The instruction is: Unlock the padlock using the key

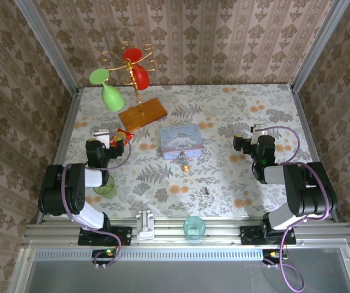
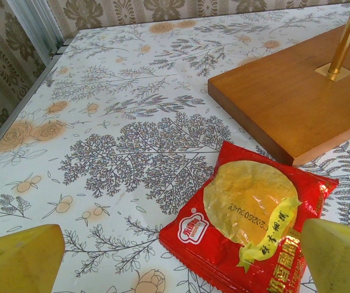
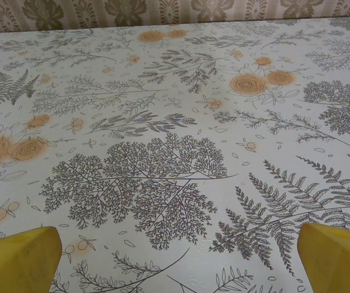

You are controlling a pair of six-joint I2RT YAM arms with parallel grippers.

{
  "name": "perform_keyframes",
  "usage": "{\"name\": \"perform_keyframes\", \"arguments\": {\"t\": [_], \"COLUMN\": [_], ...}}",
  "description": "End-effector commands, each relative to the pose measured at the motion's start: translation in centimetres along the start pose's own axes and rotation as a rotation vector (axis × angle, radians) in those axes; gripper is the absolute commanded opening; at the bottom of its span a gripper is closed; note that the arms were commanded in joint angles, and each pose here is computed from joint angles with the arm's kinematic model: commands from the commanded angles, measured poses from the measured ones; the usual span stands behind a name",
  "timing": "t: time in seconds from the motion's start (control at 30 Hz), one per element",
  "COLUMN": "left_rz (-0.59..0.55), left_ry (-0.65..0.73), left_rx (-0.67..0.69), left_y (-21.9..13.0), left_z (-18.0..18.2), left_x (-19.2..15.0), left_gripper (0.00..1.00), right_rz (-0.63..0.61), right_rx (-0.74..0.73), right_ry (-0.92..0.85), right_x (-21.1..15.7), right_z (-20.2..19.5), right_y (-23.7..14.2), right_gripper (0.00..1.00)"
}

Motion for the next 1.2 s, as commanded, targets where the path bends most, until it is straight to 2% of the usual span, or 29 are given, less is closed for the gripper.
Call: {"name": "perform_keyframes", "arguments": {"t": [0.0,0.1,0.27,0.3,0.47,0.53,0.6,0.7,0.8,0.87,0.93,1.0,1.07,1.13,1.17], "left_rz": [-0.025,-0.039,-0.095,-0.092,-0.131,-0.154,-0.170,-0.173,-0.177,-0.218,-0.308,-0.339,-0.225,-0.116,-0.062], "left_ry": [0.012,0.002,-0.018,-0.013,0.000,-0.010,-0.016,-0.118,-0.251,-0.373,-0.467,-0.548,-0.619,-0.524,-0.497], "left_rx": [-0.007,0.021,0.182,0.192,0.183,0.171,0.167,0.189,0.033,-0.095,-0.211,-0.238,-0.264,-0.396,-0.412], "left_y": [0.4,0.1,-2.0,-2.4,-4.2,-5.1,-5.6,-6.6,-7.6,-8.2,-9.1,-9.6,-9.3,-9.3,-9.4], "left_z": [0.0,0.1,0.6,0.5,-0.1,-0.3,-0.5,-0.3,-1.1,-1.6,-1.7,-1.8,-2.3,-4.3,-5.2], "left_x": [0.9,0.8,2.1,2.6,4.7,5.6,6.7,8.4,9.9,10.0,9.3,9.3,9.8,10.9,11.1], "left_gripper": [1.00,1.00,1.00,1.00,1.00,1.00,1.00,1.00,1.00,1.00,1.00,1.00,1.00,1.00,1.00], "right_rz": [-0.018,-0.022,-0.013,0.020,-0.004,-0.006,0.041,0.140,0.201,0.259,0.328,0.374,0.402,0.440,0.457], "right_rx": [0.007,0.015,0.006,0.004,0.021,-0.005,0.010,0.055,0.144,0.173,0.197,0.215,0.242,0.256,0.252], "right_ry": [-0.012,-0.015,-0.010,-0.001,0.018,0.079,0.122,0.164,0.176,0.184,0.200,0.191,0.179,0.156,0.139], "right_x": [0.6,0.6,2.3,2.5,4.4,5.1,5.9,6.8,6.9,6.2,5.4,4.6,3.8,3.0,2.7], "right_z": [0.0,0.0,0.0,0.0,0.2,0.0,0.1,0.7,2.2,3.3,4.3,5.4,6.9,8.3,8.8], "right_y": [0.1,0.0,-1.0,-1.2,-3.0,-3.8,-4.5,-5.2,-6.5,-7.4,-8.2,-9.0,-9.9,-10.7,-11.0], "right_gripper": [1.00,1.00,1.00,1.00,1.00,1.00,1.00,1.00,1.00,1.00,0.99,0.97,0.94,0.90,0.88]}}
Point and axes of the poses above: each hand's point on the last joint's axis, 136 mm out from that joint toward the fingers, its own y axis out along the fingers, its own z axis along the line the jaws close on, x = y × z, the point moved 10 cm from there along -y, back along the fingers, and after that the axes turned 2 degrees about -y, right-handed, at the moved point
